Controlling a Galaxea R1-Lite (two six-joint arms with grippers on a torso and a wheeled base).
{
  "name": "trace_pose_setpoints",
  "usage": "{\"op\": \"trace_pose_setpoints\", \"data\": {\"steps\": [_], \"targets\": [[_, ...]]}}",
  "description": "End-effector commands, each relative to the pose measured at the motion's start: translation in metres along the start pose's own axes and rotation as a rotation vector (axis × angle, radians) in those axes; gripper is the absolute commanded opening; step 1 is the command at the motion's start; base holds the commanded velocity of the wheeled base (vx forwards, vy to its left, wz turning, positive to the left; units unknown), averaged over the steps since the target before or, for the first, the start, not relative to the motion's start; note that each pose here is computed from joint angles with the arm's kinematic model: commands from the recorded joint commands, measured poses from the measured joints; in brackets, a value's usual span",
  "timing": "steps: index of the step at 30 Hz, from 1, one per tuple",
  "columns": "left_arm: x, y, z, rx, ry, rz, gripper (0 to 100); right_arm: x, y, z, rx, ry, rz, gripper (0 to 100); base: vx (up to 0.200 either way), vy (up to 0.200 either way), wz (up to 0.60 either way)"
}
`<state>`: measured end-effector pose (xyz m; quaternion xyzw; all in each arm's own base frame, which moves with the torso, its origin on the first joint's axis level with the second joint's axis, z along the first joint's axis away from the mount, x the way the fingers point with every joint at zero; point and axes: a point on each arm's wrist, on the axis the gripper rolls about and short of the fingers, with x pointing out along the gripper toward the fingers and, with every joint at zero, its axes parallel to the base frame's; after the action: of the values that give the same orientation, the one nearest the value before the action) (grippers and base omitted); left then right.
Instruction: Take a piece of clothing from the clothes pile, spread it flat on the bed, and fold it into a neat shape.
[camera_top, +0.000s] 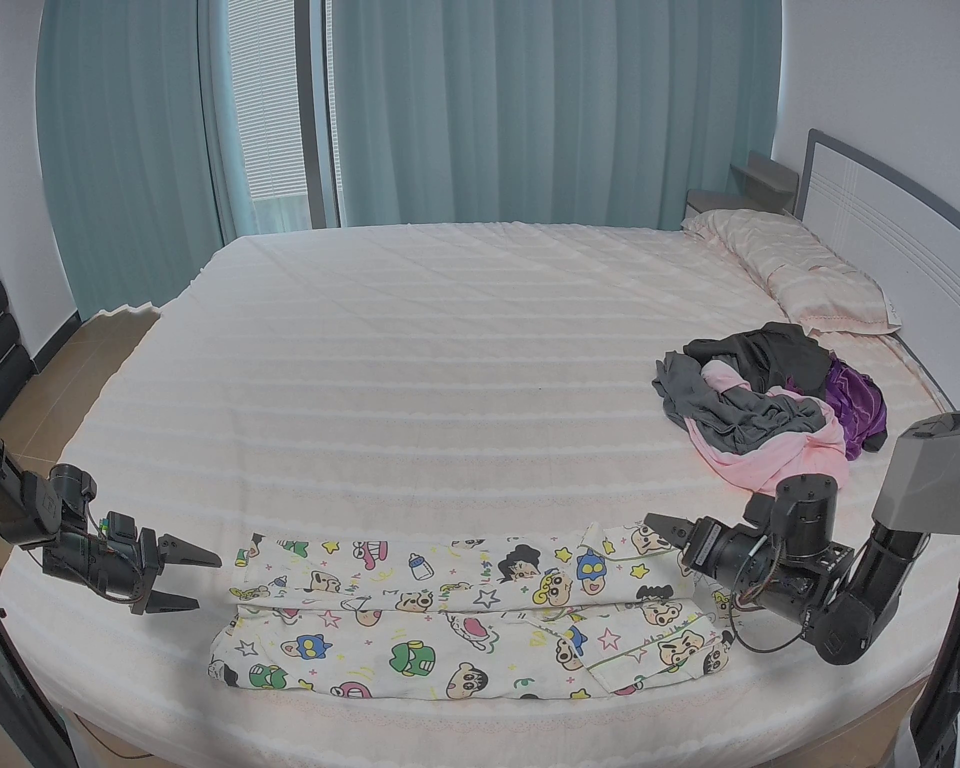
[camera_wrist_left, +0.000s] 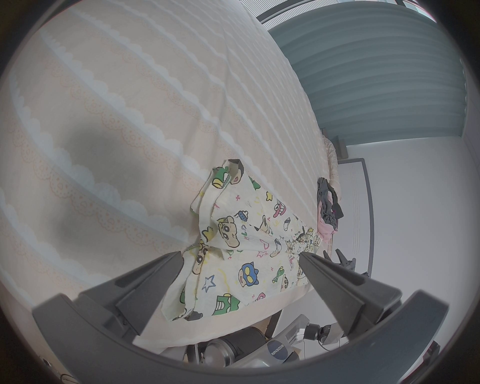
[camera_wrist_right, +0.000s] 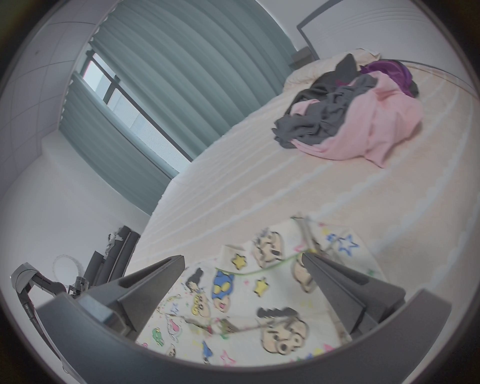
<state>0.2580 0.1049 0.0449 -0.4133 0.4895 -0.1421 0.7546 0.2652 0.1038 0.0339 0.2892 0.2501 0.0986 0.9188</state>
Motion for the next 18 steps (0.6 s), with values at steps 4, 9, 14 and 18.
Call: {"op": "trace_pose_setpoints", "data": {"steps": [4,9,14,18], "targets": [[0.001,0.001,-0.002,-0.004,0.005,0.0,100,0.041,0.023,-0.014,-0.021,0.018,0.067,100,0.0,0.0,0.0],[0.002,0.0,-0.002,0.001,0.01,-0.001,100,0.071,0.018,-0.03,0.014,0.045,0.055,100,0.0,0.0,0.0],[0.004,-0.002,-0.003,0.006,0.019,0.001,100,0.08,-0.005,-0.031,0.035,0.044,-0.003,100,0.0,0.0,0.0],[0.005,-0.002,-0.003,0.008,0.021,-0.002,100,0.081,-0.015,-0.022,0.057,0.017,-0.025,100,0.0,0.0,0.0]]}}
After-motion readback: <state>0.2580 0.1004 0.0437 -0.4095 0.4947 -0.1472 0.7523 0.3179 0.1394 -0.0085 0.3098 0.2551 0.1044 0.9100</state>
